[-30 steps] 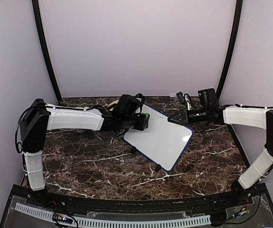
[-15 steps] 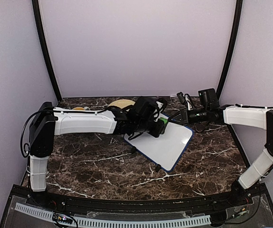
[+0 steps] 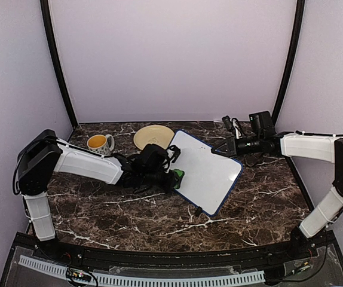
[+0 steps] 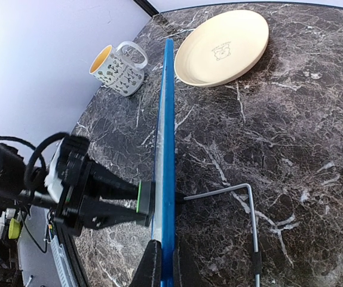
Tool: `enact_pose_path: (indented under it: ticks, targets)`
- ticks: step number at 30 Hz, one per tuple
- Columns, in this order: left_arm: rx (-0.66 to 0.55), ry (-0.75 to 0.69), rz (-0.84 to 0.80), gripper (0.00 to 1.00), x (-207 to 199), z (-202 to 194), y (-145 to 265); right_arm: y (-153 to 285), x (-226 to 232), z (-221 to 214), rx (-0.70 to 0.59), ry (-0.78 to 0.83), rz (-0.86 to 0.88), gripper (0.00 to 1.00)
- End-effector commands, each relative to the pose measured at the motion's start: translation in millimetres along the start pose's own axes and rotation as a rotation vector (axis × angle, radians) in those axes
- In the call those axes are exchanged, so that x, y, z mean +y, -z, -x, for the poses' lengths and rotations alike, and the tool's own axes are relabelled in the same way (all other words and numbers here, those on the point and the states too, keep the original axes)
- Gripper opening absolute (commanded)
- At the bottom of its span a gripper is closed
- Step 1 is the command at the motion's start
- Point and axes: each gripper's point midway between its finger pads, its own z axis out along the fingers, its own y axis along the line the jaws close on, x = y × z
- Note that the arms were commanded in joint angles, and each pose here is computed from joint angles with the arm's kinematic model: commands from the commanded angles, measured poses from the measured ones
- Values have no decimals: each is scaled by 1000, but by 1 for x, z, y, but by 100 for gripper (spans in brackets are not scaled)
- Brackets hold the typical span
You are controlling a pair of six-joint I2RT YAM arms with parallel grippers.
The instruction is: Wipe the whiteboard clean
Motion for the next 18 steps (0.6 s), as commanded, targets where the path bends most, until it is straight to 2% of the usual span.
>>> enact_pose_path:
  ticks: [1,11,18]
  targets:
    - [-48,123,118,0,61,-1,6,-7,7,-22,81,24,31,0]
    - [-183,114,110,0,69,62,42,-7,3,-25,91,26,7,0]
    - [-199,100,98,0,67,74,69,-7,0,-26,100,21,-5,0]
